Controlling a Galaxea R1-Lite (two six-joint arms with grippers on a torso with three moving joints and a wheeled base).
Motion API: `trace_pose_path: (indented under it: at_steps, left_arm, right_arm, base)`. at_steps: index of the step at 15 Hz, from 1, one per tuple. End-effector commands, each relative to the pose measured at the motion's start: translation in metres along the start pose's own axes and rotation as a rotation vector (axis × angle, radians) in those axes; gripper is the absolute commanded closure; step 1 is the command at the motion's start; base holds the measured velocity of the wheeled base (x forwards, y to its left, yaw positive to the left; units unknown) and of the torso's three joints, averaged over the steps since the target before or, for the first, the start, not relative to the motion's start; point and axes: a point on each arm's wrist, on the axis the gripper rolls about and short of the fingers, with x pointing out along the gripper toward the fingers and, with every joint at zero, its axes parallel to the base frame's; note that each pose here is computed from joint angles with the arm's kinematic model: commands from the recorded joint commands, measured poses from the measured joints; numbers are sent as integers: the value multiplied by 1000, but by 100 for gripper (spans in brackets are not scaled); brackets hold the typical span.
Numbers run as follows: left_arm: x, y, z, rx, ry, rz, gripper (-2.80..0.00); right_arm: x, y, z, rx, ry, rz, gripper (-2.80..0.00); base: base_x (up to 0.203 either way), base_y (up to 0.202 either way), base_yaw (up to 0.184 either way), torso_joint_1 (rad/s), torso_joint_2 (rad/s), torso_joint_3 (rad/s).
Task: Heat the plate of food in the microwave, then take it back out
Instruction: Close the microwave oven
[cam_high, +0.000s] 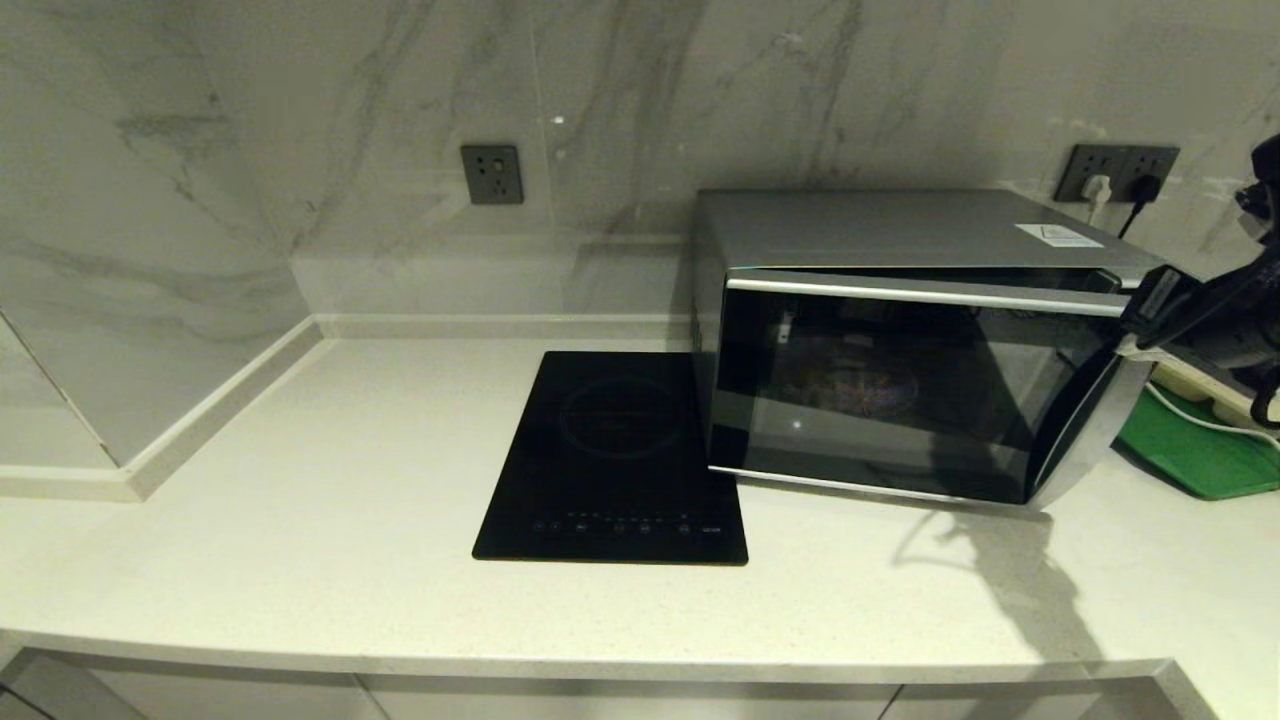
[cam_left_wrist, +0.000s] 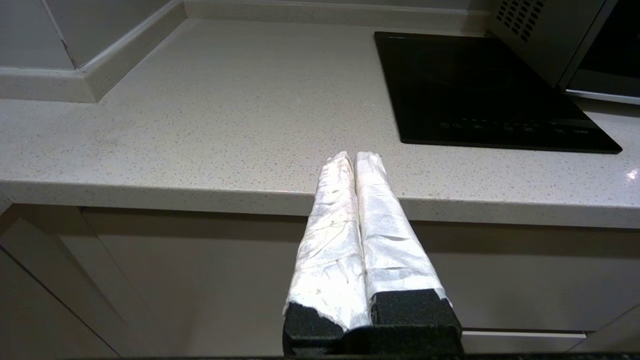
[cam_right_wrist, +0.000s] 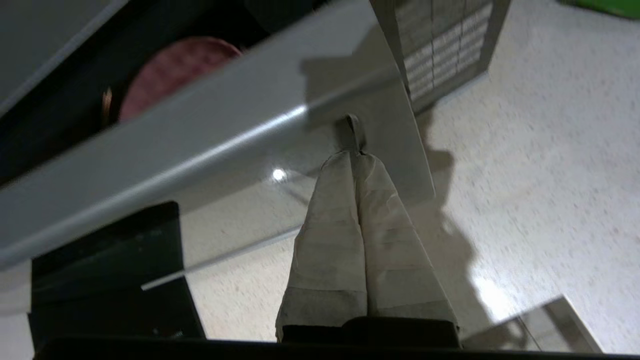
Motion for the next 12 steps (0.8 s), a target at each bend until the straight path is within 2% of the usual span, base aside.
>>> trace_pose_path:
  at_steps: [1, 4, 7, 9, 12]
  left_arm:
    - [0, 0, 0, 0, 0, 0, 0]
    - [0, 0, 0, 0, -1, 0, 0]
    - [0, 0, 0, 0, -1, 0, 0]
    - [0, 0, 0, -1, -1, 0, 0]
    - [0, 0, 0, -1, -1, 0, 0]
  right_arm:
    - [2, 1, 1, 5, -13, 8, 0]
    - [10, 4, 4, 6, -30, 17, 0]
    - [27, 7, 6, 8, -67, -29, 0]
    - [35, 8, 7, 14, -92, -22, 0]
    - [46, 8, 10, 24, -89, -31, 0]
  base:
    - [0, 0, 0, 0, 0, 0]
    - [0, 0, 0, 0, 0, 0]
    - [0, 0, 0, 0, 0, 0]
    - [0, 0, 0, 0, 0, 0]
    - [0, 0, 0, 0, 0, 0]
